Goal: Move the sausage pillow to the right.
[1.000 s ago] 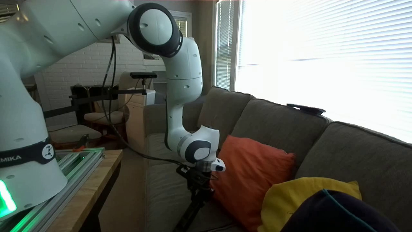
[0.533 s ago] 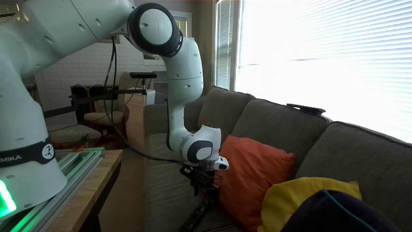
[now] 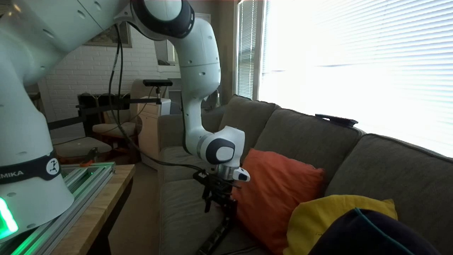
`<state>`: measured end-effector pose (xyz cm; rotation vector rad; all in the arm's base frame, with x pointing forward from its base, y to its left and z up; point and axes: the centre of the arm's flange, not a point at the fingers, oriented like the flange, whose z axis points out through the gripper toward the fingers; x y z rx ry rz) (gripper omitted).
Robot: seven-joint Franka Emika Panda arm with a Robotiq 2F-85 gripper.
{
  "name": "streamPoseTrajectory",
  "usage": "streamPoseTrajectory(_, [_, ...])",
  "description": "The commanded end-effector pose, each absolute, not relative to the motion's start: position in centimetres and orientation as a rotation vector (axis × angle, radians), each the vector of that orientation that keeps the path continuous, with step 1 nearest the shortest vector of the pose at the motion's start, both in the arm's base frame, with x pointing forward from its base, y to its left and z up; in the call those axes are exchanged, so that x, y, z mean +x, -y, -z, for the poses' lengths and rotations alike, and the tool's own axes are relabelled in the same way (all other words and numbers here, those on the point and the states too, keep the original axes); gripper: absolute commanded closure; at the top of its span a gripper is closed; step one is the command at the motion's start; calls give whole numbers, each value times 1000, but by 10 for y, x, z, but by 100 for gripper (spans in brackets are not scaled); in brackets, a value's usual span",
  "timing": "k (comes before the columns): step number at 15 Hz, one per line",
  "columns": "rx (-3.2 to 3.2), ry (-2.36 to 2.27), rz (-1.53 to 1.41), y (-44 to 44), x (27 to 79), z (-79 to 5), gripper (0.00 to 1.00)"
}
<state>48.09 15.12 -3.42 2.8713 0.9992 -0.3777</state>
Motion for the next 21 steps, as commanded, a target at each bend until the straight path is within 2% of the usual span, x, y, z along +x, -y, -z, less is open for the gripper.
streamPoseTrajectory(1, [2911,-869,339,-106,469,-47,0])
streamPoseTrajectory(7, [3204,-602,174,-14,473,-143,0])
streamPoseTrajectory(11, [3326,-382,-108,40,460,-189,0])
streamPoseTrajectory(16, [3227,-271,-401,62,455,-220,0])
streamPoseTrajectory(21, [3200,-282,-406,63,468,-218,0])
